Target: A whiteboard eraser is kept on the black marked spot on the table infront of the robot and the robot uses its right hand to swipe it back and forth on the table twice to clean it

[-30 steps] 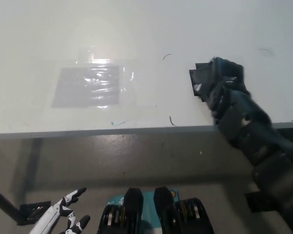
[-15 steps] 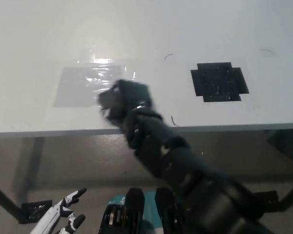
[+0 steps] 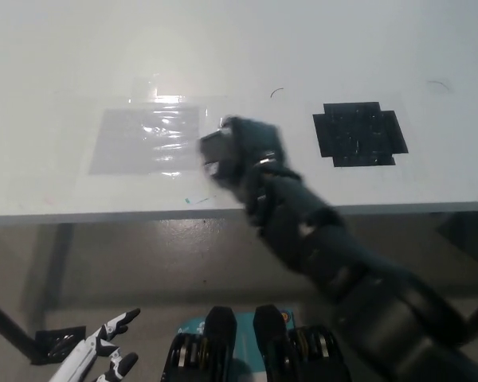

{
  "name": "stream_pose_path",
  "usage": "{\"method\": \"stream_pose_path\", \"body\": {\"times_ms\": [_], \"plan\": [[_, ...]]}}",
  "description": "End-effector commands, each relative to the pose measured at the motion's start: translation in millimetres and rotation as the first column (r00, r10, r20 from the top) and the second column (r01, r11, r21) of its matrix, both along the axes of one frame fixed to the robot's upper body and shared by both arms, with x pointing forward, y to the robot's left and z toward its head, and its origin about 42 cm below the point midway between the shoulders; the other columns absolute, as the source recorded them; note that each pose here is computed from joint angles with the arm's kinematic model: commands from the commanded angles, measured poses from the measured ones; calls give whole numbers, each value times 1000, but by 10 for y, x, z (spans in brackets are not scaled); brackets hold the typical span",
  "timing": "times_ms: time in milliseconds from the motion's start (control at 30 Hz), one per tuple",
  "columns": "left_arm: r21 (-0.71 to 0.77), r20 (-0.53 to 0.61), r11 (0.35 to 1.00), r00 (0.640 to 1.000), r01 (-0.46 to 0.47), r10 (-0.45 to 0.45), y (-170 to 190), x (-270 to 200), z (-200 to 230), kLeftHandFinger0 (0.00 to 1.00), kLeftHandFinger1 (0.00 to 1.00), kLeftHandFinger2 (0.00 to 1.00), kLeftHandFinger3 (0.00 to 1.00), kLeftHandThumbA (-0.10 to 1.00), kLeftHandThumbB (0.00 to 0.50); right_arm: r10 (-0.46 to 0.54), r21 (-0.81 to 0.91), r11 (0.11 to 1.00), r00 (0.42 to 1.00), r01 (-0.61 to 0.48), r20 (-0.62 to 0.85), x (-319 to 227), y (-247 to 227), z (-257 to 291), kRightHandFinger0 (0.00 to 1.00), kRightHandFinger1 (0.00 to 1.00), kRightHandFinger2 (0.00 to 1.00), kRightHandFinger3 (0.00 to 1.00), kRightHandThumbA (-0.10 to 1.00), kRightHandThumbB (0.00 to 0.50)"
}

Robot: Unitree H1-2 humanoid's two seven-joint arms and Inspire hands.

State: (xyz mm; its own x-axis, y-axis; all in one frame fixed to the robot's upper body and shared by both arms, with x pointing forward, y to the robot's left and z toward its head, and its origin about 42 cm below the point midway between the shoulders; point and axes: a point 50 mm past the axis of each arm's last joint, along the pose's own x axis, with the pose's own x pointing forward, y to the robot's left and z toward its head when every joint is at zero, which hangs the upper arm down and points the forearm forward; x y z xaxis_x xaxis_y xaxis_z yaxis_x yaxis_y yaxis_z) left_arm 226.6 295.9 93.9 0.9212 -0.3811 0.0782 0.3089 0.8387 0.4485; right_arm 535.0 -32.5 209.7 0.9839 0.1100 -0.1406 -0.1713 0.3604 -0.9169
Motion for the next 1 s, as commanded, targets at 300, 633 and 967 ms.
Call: {"method": "stream_pose_path", "body": {"times_ms": [300, 633, 967], "plan": [[-7, 41, 1000, 999, 16, -16, -3, -8, 63, 1000, 1000, 1000, 1000, 846, 368, -338, -80, 936, 939, 343, 67, 277, -2496, 103, 116, 134, 320, 782, -100, 240], [-5, 25, 1000, 1000, 14, -13, -12, -15, 52, 1000, 1000, 1000, 1000, 835, 372, -517, -64, 850, 852, 523, 86, 23, -3604, 136, 101, 248, 408, 828, -100, 186], [-3, 16, 1000, 1000, 14, -14, -36, -43, 24, 1000, 1000, 1000, 1000, 831, 371, -460, -52, 884, 885, 464, 76, 167, -3102, 134, 78, 192, 369, 850, -13, 224]]}}
